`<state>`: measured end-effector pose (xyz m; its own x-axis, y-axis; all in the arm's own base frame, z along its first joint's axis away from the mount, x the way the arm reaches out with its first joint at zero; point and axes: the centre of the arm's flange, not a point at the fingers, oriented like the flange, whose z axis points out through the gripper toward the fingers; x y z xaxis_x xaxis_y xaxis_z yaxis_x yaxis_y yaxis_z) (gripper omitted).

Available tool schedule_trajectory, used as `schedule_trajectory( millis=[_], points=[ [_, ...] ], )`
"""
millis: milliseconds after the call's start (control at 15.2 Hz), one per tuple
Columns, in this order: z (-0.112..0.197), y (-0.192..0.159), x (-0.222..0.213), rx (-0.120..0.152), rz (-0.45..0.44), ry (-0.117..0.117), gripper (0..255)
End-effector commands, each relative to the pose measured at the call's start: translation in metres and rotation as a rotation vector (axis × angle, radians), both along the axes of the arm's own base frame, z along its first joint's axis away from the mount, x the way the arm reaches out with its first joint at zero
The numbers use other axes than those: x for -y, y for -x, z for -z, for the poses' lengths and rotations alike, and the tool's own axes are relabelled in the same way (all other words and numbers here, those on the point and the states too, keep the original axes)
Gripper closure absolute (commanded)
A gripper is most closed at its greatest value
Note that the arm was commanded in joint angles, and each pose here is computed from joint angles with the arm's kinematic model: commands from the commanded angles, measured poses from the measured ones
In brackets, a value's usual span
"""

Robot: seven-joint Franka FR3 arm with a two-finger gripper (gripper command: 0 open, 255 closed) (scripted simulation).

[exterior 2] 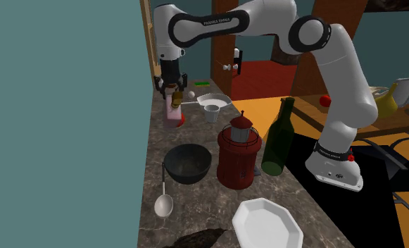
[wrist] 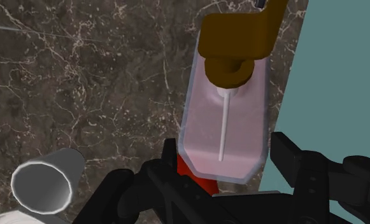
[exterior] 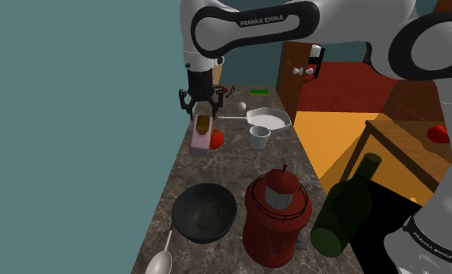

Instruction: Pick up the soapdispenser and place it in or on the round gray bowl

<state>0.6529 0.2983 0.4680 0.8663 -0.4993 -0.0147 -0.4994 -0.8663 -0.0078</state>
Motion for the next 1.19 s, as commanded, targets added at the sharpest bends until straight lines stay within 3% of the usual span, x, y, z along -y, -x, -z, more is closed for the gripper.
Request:
schedule_trajectory(
  millis=[0,462,1122],
  points=[
    [-0.01,0.001,0.0,0.0,0.0,0.0,255],
    [-0.044,0.001,0.0,0.0,0.0,0.0,255],
    [-0.055,0.11,-0.073,0.0,0.0,0.0,255]
  ],
)
